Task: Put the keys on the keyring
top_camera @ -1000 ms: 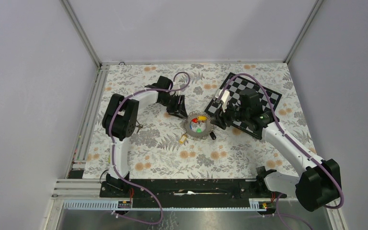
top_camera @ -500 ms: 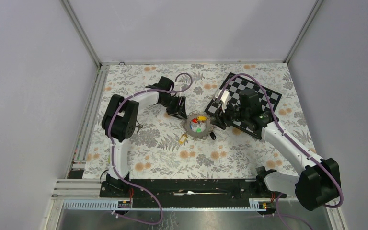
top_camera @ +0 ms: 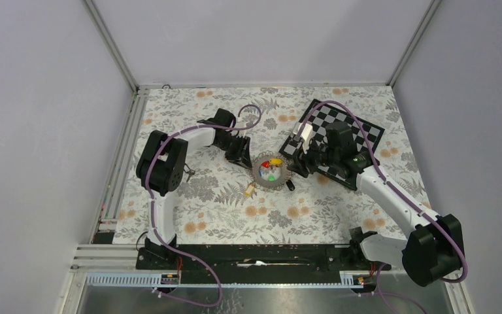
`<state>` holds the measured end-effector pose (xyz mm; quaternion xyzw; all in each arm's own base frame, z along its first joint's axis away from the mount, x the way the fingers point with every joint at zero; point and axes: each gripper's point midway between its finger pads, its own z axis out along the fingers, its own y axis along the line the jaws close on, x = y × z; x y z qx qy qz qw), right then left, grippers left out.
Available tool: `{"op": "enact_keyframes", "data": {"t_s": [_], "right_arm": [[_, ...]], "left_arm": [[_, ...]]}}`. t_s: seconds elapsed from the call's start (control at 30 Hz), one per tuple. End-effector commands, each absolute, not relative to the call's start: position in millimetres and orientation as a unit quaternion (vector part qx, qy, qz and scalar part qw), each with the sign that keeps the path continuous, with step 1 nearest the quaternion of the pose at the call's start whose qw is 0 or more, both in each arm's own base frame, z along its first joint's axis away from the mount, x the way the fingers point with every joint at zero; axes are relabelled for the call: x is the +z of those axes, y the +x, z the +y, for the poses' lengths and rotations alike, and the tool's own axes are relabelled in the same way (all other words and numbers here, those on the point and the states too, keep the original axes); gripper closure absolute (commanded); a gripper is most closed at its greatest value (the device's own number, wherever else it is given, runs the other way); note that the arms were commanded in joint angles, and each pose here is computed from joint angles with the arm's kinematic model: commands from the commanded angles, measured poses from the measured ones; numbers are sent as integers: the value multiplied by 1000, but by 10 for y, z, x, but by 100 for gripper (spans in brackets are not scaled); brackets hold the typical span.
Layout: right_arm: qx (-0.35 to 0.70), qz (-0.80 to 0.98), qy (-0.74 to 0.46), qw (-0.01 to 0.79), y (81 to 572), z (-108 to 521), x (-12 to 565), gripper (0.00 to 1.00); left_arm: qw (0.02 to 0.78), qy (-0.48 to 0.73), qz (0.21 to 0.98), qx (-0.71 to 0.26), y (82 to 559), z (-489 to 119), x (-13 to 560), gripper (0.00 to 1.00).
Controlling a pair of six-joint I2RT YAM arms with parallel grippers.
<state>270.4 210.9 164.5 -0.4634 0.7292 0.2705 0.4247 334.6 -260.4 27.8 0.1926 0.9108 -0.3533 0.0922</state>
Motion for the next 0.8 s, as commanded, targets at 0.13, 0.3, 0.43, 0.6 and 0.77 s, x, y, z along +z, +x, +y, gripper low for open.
{"op": "enact_keyframes", "data": {"t_s": [0.13, 0.3, 0.43, 0.6, 0.77], "right_arm": [[272, 724, -465, 430, 2727, 2106, 1655, 43], [273, 725, -465, 428, 2730, 2107, 1645, 43], [272, 725, -466, 429, 2728, 2108, 1650, 43], [274, 724, -465, 430, 2723, 2112, 1662, 43], [292, 715, -463, 434, 2698, 2166, 1763, 43]], "left_arm": [[119, 216, 887, -390, 3443, -2732, 494, 79], [116, 221, 881, -402, 3384, -2736, 532, 90], [114, 227, 873, -416, 3327, -2753, 594, 98], [126, 246, 864, -420, 3286, -2743, 711, 100], [146, 299, 835, -439, 3228, -2763, 977, 100]]}}
